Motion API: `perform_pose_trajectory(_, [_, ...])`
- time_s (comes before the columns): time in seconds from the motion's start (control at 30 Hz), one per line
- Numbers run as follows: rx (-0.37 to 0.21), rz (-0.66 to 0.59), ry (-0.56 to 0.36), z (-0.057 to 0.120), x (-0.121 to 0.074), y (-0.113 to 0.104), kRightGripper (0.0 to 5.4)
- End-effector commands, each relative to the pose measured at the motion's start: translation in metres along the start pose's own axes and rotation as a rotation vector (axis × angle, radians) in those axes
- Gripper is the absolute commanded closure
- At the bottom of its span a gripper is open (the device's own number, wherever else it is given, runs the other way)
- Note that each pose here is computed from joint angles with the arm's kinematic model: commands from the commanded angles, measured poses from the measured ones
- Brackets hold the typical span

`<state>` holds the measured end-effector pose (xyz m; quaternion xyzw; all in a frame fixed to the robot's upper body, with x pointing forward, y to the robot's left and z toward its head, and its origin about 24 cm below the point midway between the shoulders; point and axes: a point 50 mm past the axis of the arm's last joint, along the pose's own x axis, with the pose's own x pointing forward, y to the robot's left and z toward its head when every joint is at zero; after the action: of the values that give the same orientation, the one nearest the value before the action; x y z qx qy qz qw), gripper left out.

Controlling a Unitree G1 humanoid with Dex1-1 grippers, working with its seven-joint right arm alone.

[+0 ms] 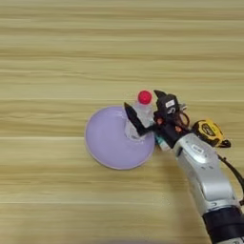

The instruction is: Move the objects on the table

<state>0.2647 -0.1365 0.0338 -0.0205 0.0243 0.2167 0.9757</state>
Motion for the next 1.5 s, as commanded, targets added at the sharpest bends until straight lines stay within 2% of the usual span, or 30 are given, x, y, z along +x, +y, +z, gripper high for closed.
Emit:
perform_pose_trajectory(0.03, [-0.038,0.001,-0.084,0.024,0.016,-0.002,0.05])
perform_pose_trajectory(0.4, [-0.009,-0.029,-0.01,0.012,0.027,0.001,0.05])
perform_pose_trajectory(0.7, [0.0,-0.055,0.008,0.009,0.035,-0.001,0.05])
perform_pose_trajectory(0.9, [-0.005,-0.08,0.019,0.007,0.036,-0.005,1.08])
perform_pose_trajectory(1.1, [-0.003,-0.091,0.022,0.006,0.036,-0.006,1.85])
perform_pose_trajectory(1.23, [-0.004,-0.088,0.02,0.007,0.035,-0.005,2.13])
perform_pose_trajectory(1.5, [-0.017,-0.049,-0.027,0.013,0.034,0.009,2.23])
